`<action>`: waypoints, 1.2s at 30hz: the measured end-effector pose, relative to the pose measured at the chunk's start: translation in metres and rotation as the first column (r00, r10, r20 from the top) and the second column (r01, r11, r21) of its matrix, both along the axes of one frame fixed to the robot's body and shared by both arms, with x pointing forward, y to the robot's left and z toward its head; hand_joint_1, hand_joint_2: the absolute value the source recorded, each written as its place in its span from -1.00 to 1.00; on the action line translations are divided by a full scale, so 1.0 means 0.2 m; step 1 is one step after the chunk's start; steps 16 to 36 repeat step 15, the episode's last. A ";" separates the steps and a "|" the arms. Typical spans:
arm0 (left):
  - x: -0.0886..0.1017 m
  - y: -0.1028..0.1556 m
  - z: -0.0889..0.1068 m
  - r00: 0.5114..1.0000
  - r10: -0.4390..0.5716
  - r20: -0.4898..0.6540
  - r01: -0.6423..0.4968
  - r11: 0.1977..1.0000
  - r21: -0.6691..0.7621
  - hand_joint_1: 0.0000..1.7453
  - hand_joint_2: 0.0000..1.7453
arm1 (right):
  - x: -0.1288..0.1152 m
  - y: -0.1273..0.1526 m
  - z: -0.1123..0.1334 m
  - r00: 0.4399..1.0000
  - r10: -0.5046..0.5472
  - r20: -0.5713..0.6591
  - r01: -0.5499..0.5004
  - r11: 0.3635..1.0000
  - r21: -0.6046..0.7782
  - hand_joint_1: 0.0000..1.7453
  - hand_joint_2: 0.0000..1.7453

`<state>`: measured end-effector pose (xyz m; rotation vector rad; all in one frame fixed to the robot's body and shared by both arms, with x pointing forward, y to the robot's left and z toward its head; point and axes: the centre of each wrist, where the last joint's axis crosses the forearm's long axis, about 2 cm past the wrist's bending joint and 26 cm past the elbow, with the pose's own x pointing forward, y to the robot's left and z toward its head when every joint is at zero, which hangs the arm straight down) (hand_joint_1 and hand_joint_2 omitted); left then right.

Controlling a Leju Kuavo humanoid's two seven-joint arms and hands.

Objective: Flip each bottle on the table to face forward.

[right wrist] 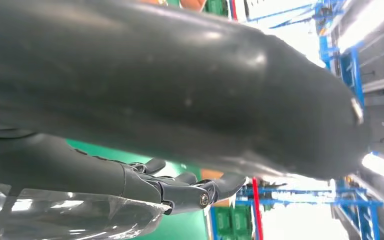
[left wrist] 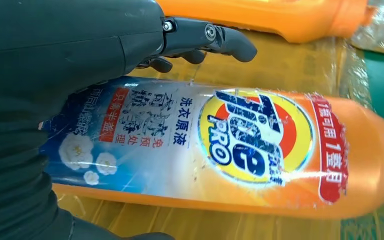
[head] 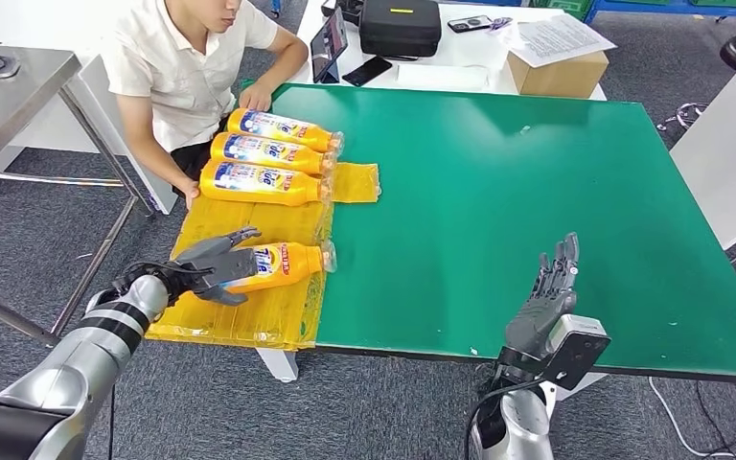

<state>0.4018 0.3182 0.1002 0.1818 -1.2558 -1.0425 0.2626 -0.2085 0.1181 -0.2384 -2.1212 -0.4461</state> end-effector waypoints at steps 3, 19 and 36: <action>-0.01 0.03 0.00 0.999 -0.033 0.008 0.033 0.999 0.002 -1.00 1.00 | 0.00 0.00 -0.01 1.000 -0.014 -0.006 0.014 1.000 0.004 -1.00 -1.00; -0.27 -0.36 0.00 0.728 0.356 0.586 -0.150 0.916 -0.371 -1.00 1.00 | -0.02 0.00 -0.04 0.995 -0.089 -0.046 0.088 0.996 -0.023 -1.00 -1.00; -0.27 -0.36 0.00 0.728 0.356 0.586 -0.150 0.916 -0.371 -1.00 1.00 | -0.02 0.00 -0.04 0.995 -0.089 -0.046 0.088 0.996 -0.023 -1.00 -1.00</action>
